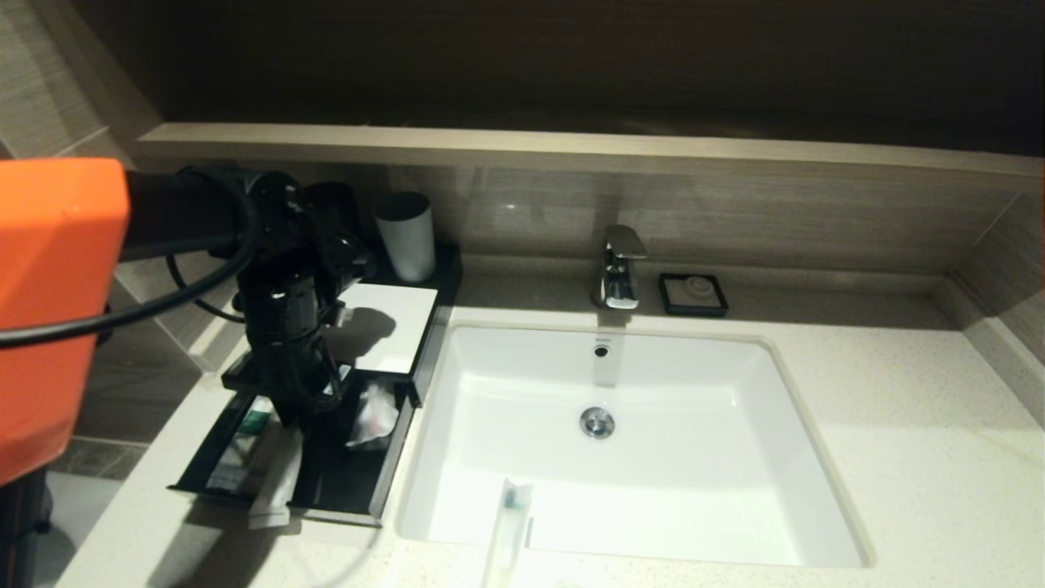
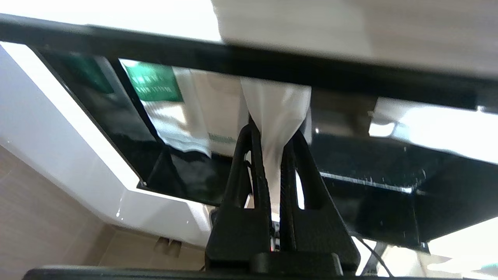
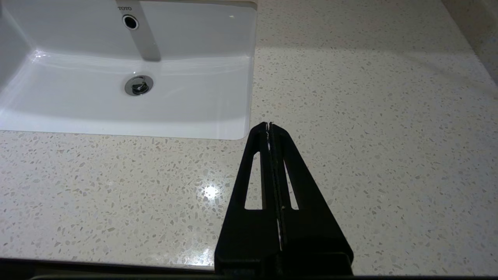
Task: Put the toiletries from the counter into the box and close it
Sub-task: Place the bathroom toiletry into the drawer
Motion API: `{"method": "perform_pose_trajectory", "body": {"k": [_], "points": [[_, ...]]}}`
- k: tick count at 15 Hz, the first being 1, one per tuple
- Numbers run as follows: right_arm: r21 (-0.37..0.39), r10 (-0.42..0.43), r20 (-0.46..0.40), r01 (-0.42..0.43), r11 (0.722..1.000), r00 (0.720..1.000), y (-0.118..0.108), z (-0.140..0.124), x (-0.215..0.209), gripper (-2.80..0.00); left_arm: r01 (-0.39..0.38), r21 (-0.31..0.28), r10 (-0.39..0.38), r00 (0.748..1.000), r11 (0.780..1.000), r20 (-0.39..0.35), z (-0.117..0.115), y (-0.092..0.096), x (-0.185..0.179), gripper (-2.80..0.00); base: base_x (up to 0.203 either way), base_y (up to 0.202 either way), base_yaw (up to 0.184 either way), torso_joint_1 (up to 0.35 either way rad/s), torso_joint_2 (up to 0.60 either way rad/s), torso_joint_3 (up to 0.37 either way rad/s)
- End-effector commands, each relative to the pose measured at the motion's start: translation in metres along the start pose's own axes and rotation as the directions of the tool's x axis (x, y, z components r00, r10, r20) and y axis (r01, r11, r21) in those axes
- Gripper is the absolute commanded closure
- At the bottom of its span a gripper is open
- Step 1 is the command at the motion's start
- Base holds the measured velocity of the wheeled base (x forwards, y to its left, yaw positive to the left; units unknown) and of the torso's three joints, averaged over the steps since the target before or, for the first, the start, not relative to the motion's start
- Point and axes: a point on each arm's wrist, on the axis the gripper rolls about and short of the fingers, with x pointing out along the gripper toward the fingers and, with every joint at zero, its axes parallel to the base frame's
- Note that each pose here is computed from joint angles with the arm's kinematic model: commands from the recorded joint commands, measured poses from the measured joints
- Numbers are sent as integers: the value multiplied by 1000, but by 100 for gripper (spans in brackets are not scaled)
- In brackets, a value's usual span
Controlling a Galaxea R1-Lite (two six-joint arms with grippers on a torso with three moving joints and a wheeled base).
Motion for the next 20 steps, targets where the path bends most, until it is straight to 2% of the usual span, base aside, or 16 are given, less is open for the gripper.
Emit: {"method": "perform_pose_trajectory", "body": {"k": [1, 8, 20], "points": [[1, 0, 1, 0, 1000, 1000, 0, 0, 0, 0, -4, -4, 4, 1000, 1000, 8, 2, 0, 1, 0, 0, 0, 0, 0, 0, 0], [1, 0, 1, 0, 1000, 1000, 0, 0, 0, 0, 1, -8, -1, 999, 1000, 46, 2, 1, -4, 0, 0, 0, 0, 0, 0, 0], [0, 2, 1, -2, 1000, 1000, 0, 0, 0, 0, 0, -9, 0, 999, 1000, 51, 2, 2, -5, 0, 0, 0, 0, 0, 0, 0]]}}
